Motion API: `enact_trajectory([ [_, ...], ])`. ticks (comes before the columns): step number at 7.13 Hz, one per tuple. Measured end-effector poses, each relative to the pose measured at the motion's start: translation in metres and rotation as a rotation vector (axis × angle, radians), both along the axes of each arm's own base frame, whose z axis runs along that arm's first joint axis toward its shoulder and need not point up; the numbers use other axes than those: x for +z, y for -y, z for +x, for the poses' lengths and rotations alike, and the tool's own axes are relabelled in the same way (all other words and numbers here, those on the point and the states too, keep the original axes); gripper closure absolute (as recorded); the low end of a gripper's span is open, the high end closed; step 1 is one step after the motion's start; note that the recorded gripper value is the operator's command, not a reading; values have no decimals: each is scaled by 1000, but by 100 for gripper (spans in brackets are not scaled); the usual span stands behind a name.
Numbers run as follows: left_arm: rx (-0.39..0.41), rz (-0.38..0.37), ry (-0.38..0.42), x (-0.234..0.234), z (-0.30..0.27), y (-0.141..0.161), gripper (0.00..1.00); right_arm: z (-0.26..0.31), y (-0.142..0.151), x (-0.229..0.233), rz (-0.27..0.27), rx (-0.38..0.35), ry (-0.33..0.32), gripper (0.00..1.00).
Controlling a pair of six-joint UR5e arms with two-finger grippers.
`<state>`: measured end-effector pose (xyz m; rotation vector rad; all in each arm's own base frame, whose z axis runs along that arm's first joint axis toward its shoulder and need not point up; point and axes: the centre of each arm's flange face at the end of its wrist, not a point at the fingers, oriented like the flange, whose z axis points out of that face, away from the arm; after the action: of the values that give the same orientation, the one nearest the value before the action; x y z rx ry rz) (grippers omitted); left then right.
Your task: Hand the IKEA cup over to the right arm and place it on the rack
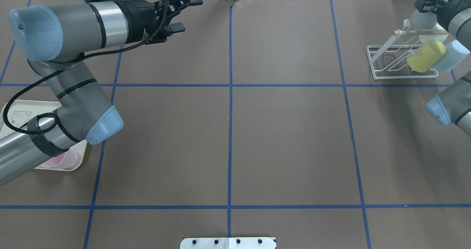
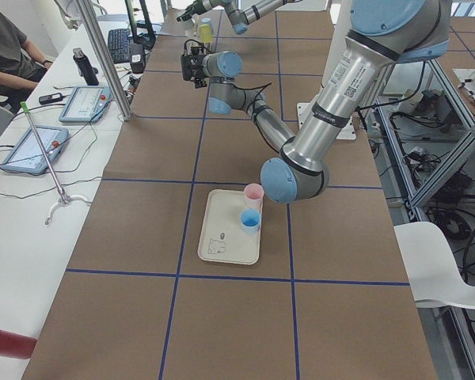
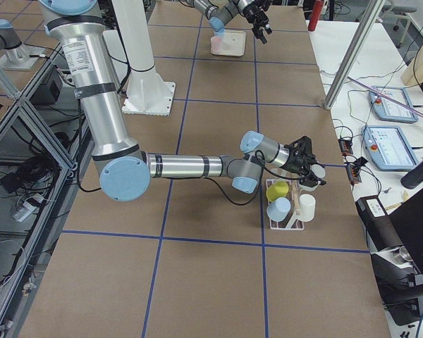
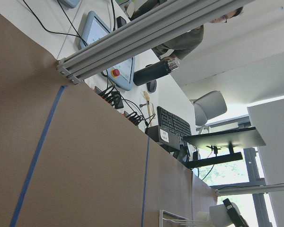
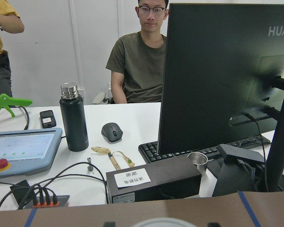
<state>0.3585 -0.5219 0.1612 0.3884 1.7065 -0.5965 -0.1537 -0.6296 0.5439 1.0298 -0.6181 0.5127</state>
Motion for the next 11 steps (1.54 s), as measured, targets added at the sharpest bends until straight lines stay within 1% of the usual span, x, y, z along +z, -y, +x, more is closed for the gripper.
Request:
enact_trajectory([
  [3,2,-2,4,3,1,-1,0,-7,-4,5,-7,-15,-9,100],
  [7,2,1,-2,0,0,-3,0,-4,-10,18,-28,-13,-18,100],
  [11,3,2,-4,-1,1,-3,0,17,-7,21,-33,20,-23,100],
])
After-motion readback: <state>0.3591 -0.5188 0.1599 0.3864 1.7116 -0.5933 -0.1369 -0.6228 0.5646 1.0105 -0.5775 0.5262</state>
